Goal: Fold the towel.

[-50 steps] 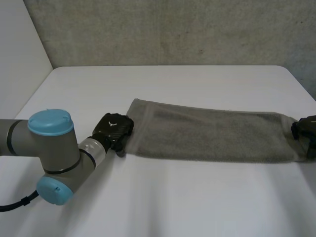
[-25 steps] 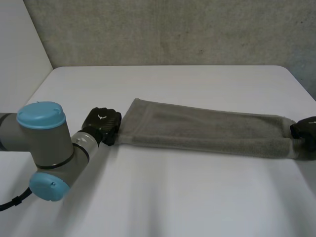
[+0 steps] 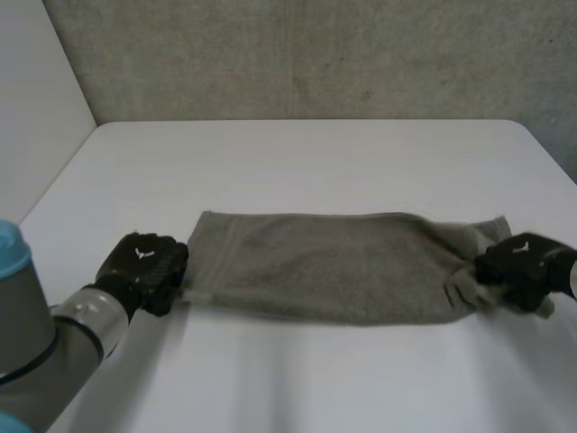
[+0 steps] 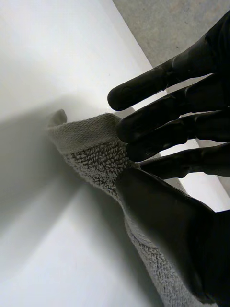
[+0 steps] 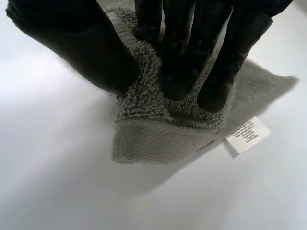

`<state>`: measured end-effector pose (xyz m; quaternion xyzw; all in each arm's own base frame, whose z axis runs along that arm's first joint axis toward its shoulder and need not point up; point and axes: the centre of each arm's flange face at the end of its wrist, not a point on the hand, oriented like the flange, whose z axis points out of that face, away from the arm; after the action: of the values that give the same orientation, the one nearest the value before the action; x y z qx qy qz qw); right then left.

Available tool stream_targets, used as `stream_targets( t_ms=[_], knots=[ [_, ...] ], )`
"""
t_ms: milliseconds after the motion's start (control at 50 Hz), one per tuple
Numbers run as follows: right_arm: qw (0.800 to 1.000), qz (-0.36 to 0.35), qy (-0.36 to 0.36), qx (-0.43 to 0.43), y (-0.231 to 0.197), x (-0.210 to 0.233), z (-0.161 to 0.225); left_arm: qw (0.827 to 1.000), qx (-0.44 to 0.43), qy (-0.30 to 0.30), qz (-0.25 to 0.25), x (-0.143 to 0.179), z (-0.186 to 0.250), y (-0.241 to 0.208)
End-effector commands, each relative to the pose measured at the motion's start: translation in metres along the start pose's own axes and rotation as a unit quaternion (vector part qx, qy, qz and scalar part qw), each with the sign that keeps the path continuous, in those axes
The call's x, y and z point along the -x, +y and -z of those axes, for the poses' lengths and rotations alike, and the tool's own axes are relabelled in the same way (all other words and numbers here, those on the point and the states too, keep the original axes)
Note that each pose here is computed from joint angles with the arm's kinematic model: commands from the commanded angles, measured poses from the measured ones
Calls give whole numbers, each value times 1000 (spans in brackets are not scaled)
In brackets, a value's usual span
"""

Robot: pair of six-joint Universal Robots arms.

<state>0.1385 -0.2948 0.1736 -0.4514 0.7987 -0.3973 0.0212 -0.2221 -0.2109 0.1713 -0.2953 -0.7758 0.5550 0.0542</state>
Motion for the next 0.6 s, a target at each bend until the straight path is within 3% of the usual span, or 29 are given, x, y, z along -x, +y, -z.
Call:
stream_targets(
  t_ms=[20,240,360,460,600],
  knots=[
    [997,48,-49,35,2,7,12,998,-2,-10,-57,3,16,-2],
    [998,57,1,9,-14,-19,14,996,-34,-19,-79,10,18,-31],
    [998,28,43,-25,-33,-41,18,994,-63,-29,-81,16,11,-50],
    [997,-5,65,-51,-46,-52,21,993,-82,-23,-77,15,-6,-64],
    [987,-72,94,-111,-58,-71,12,995,-82,-7,-56,10,-62,-67]
  ],
)
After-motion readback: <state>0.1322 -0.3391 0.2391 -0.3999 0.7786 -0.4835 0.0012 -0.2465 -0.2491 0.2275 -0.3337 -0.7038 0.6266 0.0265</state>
